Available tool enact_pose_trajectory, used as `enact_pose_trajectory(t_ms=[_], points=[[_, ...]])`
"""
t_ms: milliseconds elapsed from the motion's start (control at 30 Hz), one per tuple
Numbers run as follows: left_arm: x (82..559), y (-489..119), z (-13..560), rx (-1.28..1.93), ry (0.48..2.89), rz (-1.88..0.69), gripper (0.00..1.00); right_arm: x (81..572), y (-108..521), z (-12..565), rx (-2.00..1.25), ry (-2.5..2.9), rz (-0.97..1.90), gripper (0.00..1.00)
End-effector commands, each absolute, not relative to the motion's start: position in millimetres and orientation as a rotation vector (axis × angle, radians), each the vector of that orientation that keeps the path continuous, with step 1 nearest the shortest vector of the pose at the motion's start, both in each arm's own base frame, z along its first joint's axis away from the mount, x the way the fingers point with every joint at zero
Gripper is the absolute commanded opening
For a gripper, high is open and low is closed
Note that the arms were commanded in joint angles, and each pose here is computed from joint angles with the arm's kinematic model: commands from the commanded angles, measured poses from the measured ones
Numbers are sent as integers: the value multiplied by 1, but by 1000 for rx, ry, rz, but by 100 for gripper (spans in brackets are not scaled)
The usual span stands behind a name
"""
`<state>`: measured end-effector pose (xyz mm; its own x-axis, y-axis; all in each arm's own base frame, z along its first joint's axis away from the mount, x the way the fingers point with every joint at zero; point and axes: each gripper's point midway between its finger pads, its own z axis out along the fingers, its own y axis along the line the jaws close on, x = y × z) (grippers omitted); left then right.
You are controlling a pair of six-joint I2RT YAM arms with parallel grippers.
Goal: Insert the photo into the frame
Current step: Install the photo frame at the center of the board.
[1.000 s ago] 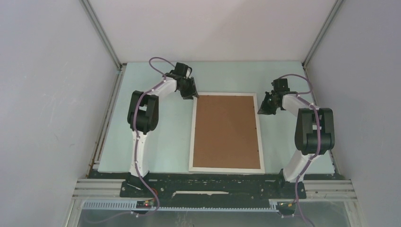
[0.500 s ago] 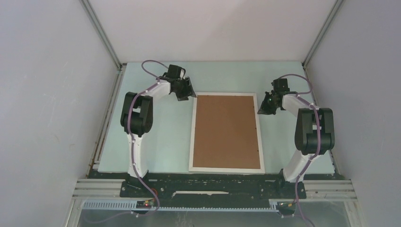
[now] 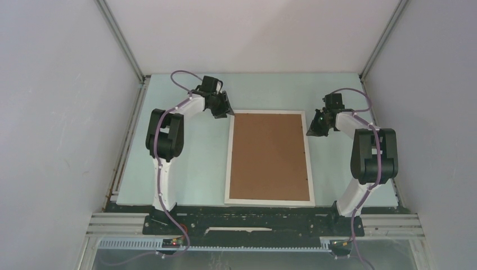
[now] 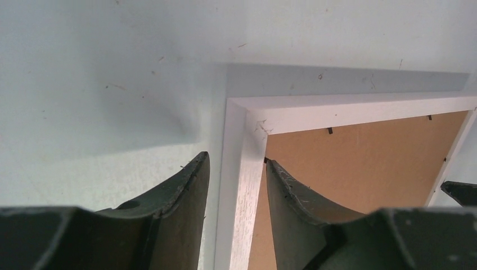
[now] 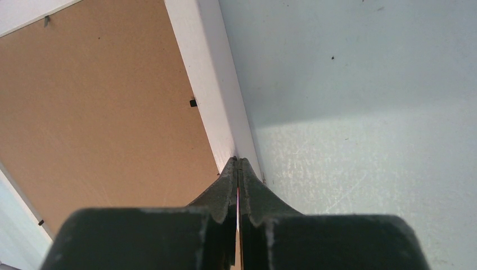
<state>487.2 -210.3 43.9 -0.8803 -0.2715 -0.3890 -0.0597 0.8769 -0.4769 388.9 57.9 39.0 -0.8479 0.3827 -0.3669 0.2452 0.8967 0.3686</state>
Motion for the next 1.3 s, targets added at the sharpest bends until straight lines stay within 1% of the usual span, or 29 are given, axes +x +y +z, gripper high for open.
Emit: enact_pose_trajectory(t_ms=[0,233,733,933,1267], points=[[499,-219,60,-223,2557,-652,47,381,70,30,428,2665,455,1],[493,-219,52,-204,2588,-626,44,381,71,31,424,2664,461,1],[499,-226,40,-216,2628,-605,44,381,72,32,415,2664,457,0],[490,-226,37,-180,2658,-548,41,382,72,32,412,2662,458,0],[475,-228,31,-115,2699,-427,41,381,74,34,407,2661,460,0]])
